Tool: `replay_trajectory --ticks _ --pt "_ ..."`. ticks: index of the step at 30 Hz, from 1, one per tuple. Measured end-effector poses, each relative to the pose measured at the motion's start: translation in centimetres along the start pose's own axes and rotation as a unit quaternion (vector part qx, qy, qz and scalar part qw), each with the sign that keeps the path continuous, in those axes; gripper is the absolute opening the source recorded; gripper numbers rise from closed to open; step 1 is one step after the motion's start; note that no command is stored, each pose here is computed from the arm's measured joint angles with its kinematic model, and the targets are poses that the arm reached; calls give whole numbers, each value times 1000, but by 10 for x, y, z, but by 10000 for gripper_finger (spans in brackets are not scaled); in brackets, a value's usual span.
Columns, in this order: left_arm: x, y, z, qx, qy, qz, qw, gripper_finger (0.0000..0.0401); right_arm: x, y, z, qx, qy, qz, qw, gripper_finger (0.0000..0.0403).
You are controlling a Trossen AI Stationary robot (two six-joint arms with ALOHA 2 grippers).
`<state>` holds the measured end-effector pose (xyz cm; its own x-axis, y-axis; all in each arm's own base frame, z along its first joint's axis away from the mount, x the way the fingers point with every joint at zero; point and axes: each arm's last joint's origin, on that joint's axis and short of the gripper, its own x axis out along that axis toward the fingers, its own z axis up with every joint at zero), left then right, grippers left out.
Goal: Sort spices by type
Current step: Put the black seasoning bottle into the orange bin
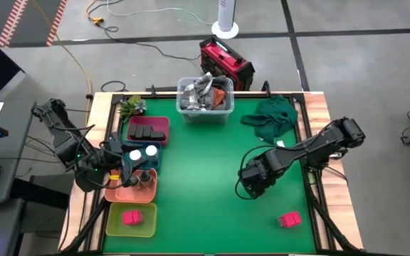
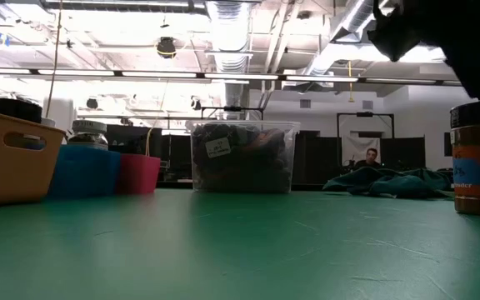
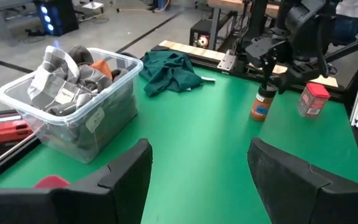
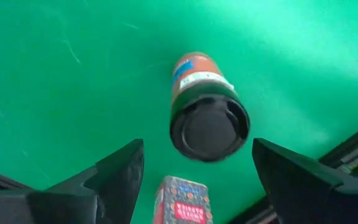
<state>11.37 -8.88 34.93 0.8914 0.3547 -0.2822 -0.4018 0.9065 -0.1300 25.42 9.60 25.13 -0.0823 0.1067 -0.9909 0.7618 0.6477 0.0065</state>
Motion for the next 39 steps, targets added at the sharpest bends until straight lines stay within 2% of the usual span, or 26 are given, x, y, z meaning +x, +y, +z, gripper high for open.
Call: replay_trajectory --ticks 6,12,17,22,30,39 --pt "0 -1 -1 2 11 -10 1000 253 8 0 -11 4 -43 11 999 327" --pt "0 -1 -1 2 19 -18 1000 253 23 2 -25 4 -53 1 999 327" --pt "0 -1 -1 12 19 -18 1000 253 35 6 -31 -2 -72 17 997 327" --pt "0 -1 -1 14 24 -23 999 253 39 4 -34 -12 -98 -1 995 323" --pt "1 -3 -1 2 48 -52 998 253 38 4 -27 -64 -110 -2 992 281" --pt "2 -5 -2 -10 70 -74 995 253 35 5 -17 -91 -116 11 989 232"
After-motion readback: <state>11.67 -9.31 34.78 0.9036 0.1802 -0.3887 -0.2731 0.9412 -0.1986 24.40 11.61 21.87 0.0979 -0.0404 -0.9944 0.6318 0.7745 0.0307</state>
